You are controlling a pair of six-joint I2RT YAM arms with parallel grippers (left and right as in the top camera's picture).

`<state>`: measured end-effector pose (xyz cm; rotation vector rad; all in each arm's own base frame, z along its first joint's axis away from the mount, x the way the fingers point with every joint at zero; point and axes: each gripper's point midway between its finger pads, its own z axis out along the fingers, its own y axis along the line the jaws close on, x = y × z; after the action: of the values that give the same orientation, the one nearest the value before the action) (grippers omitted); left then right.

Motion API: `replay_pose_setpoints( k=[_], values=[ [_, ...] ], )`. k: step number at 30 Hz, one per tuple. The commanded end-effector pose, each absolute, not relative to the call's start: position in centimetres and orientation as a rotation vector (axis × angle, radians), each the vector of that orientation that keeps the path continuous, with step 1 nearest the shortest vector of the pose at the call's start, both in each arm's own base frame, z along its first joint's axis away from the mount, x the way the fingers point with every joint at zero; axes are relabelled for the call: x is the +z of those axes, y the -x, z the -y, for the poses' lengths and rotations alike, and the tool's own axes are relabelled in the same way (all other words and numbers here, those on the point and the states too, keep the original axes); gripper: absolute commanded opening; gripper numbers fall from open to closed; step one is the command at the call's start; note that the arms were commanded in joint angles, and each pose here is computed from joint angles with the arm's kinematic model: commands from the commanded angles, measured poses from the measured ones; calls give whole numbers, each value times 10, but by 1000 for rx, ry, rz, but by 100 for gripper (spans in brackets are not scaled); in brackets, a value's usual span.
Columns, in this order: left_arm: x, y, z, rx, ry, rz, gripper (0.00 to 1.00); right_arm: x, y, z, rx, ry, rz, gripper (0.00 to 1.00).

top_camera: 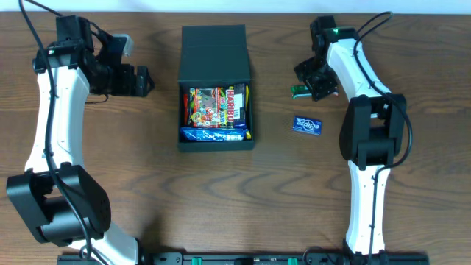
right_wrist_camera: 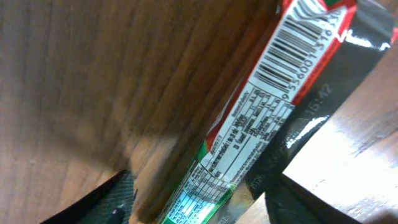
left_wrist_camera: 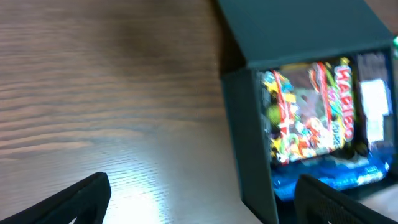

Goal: Pack container
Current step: 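Grasp the green and red wrapped bar with the right gripper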

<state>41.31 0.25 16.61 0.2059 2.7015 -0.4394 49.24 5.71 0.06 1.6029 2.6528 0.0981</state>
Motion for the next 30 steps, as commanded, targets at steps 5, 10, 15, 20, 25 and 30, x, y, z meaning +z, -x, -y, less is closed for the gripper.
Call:
replay_pose_setpoints(
  k=[5,10,15,20,25,30],
  values=[
    [169,-414,4,-483,-293,-2671,96,-14,-489,-50,51,-1625,-2660,45],
    [169,-414,4,-483,-293,-2671,95,-14,-489,-50,51,-1625,-2660,35],
    [169,-414,4,-482,-293,-2670,95,-14,-489,-54,80,-1570,-2704,32],
    [169,-415,4,-482,-293,-2669,95,-5,-501,-70,260,-1321,-2827,28],
    [169,-415,4,-481,-293,-2669,95,28,-518,-91,446,-998,-2894,22],
    [170,-416,3,-473,-293,-2664,95,85,-523,-117,498,-643,-2915,15]
  ],
)
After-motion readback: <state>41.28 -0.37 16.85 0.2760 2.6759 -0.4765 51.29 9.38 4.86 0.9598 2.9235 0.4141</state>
